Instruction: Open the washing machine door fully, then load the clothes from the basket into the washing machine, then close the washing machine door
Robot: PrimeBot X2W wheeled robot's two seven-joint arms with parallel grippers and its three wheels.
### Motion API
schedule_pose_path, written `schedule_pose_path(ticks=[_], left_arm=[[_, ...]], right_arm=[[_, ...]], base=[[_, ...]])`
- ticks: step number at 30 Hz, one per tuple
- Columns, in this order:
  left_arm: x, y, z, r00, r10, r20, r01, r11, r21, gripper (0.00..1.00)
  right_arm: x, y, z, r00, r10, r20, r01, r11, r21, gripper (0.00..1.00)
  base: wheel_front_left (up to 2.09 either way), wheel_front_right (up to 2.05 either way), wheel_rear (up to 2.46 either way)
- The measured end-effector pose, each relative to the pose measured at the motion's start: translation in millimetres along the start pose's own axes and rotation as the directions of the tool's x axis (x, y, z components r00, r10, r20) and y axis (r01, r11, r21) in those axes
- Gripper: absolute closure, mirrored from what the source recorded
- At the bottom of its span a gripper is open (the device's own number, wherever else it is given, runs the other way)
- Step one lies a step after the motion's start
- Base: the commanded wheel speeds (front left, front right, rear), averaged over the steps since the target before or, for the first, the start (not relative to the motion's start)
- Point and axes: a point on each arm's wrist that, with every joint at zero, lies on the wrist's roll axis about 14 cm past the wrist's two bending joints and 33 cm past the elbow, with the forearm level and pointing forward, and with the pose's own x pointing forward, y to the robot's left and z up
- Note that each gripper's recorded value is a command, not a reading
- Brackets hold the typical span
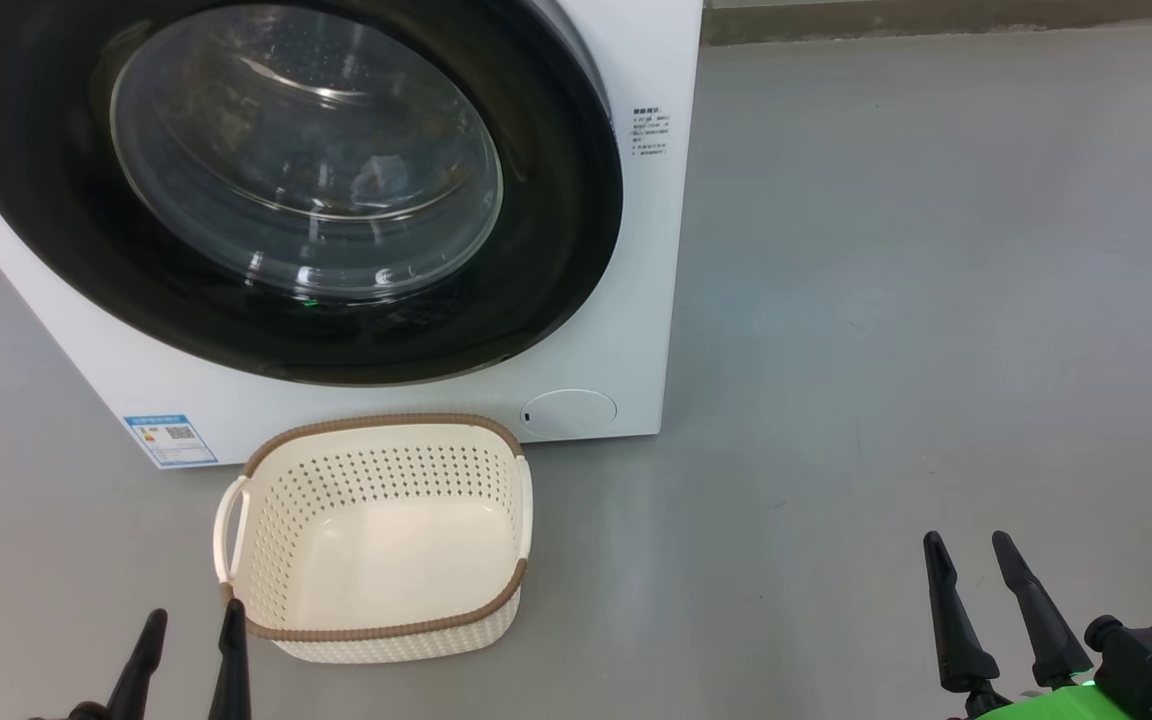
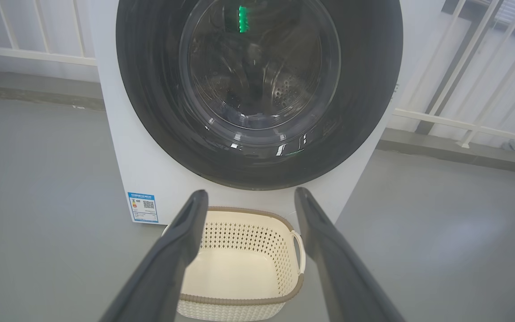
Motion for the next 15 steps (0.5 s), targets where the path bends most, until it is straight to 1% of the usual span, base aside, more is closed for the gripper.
schedule_pose_path(ticks=[11,14,15], left_arm=[[-1.1,-1.3,1.5,1.0,-0.004,0.005,0.004,1.0,0.0,0.0],[-1.5,-7.2,-0.4,1.0,-0.022,0.0,0.022,1.0,-0.005,0.0],[-2.1,-7.9,-3.4,1.0,-0.02,-0.009,0.02,1.0,-0.009,1.0]], right_arm=[[0.0,0.8,2.2,1.0,0.002,0.007,-0.002,1.0,0.0,0.0],[-0.2,0.9,2.8,1.0,0.002,0.009,-0.002,1.0,0.0,0.0],[-0.8,0.2,0.1,1.0,0.0,0.0,0.0,1.0,0.0,1.0]], base=[[0.0,0.0,0.0],[0.0,0.0,0.0],[0.0,0.0,0.0]])
